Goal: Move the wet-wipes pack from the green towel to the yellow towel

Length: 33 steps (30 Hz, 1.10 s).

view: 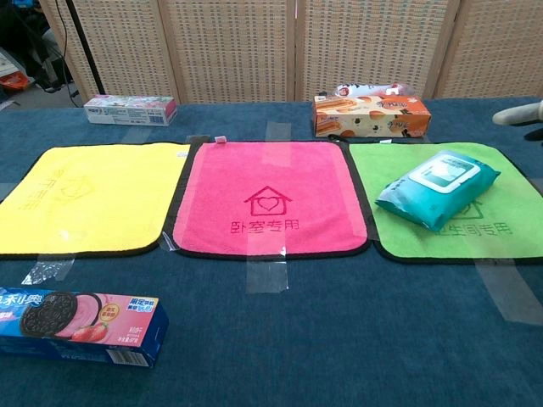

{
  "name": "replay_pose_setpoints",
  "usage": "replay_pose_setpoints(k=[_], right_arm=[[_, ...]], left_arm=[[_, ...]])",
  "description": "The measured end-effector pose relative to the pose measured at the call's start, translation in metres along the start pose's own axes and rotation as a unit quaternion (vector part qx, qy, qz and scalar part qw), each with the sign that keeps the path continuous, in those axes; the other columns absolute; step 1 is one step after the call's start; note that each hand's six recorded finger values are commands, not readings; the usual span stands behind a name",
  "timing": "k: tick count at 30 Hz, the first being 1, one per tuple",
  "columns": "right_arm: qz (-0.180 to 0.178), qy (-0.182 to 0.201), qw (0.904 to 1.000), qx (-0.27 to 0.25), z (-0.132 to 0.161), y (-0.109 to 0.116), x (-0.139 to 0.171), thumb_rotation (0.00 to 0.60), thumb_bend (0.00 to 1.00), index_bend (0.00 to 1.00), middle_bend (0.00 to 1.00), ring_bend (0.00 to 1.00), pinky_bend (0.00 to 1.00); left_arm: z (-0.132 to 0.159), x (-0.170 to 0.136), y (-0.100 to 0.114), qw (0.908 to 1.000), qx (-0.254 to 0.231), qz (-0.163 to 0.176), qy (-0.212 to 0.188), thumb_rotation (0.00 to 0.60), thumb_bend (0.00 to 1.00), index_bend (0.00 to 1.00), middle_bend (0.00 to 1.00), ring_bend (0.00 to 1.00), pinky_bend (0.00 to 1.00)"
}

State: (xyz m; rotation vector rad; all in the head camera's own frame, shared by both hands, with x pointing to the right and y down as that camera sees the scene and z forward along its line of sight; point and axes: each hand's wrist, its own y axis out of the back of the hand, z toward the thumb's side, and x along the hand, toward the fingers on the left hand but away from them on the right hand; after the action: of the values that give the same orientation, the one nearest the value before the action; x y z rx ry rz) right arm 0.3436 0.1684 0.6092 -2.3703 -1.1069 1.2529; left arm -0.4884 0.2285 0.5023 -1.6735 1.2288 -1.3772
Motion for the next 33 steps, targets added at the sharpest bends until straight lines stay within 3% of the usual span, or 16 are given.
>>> replay_pose_setpoints(k=[5, 11, 26, 33], right_arm=[[0.029, -0.042, 0.997, -0.059, -0.004, -0.004, -0.025, 0.6, 1.0, 0.0, 0.0, 0.0, 0.0], [0.045, -0.081, 0.9845, -0.149, -0.006, -0.01, -0.058, 0.6, 1.0, 0.0, 0.0, 0.0, 0.0], [0.007, -0.157, 0.9644, -0.213, -0.034, -0.007, -0.102, 0.6, 1.0, 0.0, 0.0, 0.0, 0.0], [0.048, -0.166, 0.9577, -0.23, -0.023, -0.028, -0.105, 0.6, 1.0, 0.0, 0.0, 0.0, 0.0]], left_arm=[[0.001, 0.002, -0.002, 1.0, 0.0, -0.006, -0.001, 0.6, 0.0, 0.0, 0.0, 0.0, 0.0], [0.003, 0.006, -0.003, 0.9999, -0.004, -0.012, -0.003, 0.6, 0.0, 0.0, 0.0, 0.0, 0.0], [-0.004, 0.007, 0.002, 0.9998, -0.019, -0.01, 0.001, 0.6, 0.0, 0.0, 0.0, 0.0, 0.0], [-0.006, 0.008, 0.003, 0.9997, -0.021, -0.013, 0.001, 0.6, 0.0, 0.0, 0.0, 0.0, 0.0]])
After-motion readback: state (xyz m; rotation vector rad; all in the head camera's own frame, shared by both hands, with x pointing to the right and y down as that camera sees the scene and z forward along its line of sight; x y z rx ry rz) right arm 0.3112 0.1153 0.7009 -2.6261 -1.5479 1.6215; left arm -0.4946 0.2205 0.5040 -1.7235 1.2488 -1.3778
